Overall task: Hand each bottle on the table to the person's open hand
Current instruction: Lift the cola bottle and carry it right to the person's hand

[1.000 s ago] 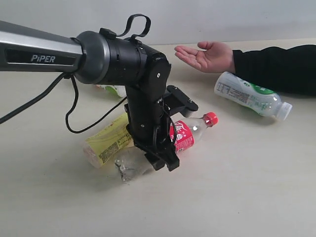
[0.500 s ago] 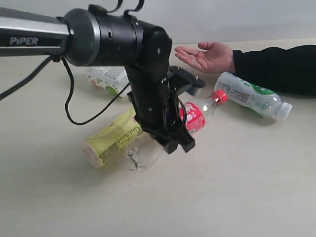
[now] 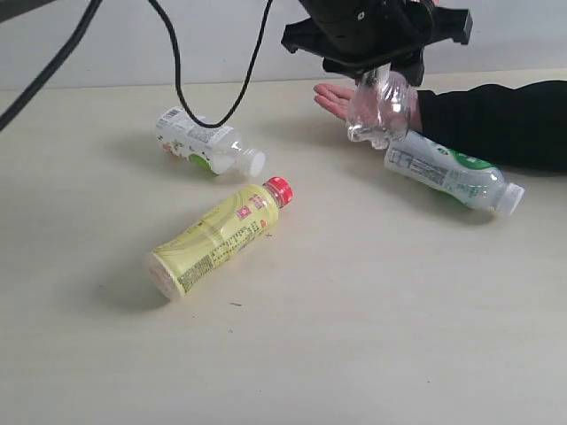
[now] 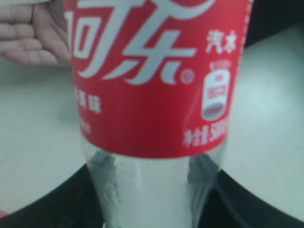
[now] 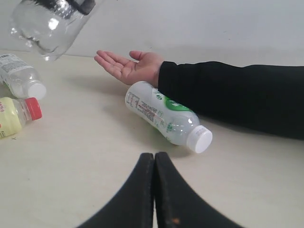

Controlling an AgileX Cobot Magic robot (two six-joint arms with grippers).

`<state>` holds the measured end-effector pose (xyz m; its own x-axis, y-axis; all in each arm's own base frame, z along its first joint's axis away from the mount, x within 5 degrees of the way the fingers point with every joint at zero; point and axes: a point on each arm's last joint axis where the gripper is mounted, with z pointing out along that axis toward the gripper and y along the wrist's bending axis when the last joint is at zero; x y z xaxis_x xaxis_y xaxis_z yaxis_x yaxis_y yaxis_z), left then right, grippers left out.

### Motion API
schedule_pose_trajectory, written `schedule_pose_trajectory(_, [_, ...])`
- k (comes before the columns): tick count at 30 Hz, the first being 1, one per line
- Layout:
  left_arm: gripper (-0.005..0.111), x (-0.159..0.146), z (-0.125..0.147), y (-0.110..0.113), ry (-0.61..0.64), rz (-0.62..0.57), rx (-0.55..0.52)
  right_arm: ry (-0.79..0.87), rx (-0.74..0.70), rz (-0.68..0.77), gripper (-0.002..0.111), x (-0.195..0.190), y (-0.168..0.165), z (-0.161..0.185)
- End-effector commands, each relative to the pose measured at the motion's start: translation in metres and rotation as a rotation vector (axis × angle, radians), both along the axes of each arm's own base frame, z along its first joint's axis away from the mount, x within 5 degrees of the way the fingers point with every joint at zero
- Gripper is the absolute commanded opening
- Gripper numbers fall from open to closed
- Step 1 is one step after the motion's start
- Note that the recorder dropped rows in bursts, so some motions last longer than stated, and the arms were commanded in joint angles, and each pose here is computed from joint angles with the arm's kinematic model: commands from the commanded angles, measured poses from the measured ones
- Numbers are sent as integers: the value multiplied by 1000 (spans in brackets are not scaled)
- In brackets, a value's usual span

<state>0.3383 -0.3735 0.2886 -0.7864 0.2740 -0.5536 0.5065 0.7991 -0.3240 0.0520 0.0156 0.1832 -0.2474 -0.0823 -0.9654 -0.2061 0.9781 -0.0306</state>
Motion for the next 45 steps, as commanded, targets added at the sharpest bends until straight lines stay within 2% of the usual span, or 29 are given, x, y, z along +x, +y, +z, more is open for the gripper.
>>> schedule_pose_trajectory(1, [0, 27, -2, -7, 23, 123, -106, -7, -6, -6, 0, 0, -1, -1])
schedule_pose_trajectory(6, [0, 54, -27, -15, 142, 218, -270, -7, -6, -6, 0, 0, -1, -1])
schedule_pose_trajectory(9, [0, 69, -50, -18, 264, 271, -412, -7, -6, -6, 0, 0, -1, -1])
schedule_pose_trajectory(11, [0, 80, -66, -16, 303, 311, -466, -7, -6, -6, 0, 0, -1, -1])
schedule_pose_trajectory(15, [0, 98, -90, -9, 306, 369, -501, -7, -6, -6, 0, 0, -1, -1])
schedule_pose_trajectory(21, [0, 104, -99, -15, 296, 385, -601, -7, -6, -6, 0, 0, -1, -1])
schedule_pose_trajectory(31, [0, 104, -102, -16, 281, 384, -595, -10, -6, -7, 0, 0, -1, -1])
schedule_pose_trajectory(39, [0, 104, -133, -20, 389, 436, -594, -10, -6, -7, 0, 0, -1, -1])
schedule_pose_trajectory(45, [1, 105, -137, -22, 375, 452, -612, -10, -6, -7, 0, 0, -1, -1])
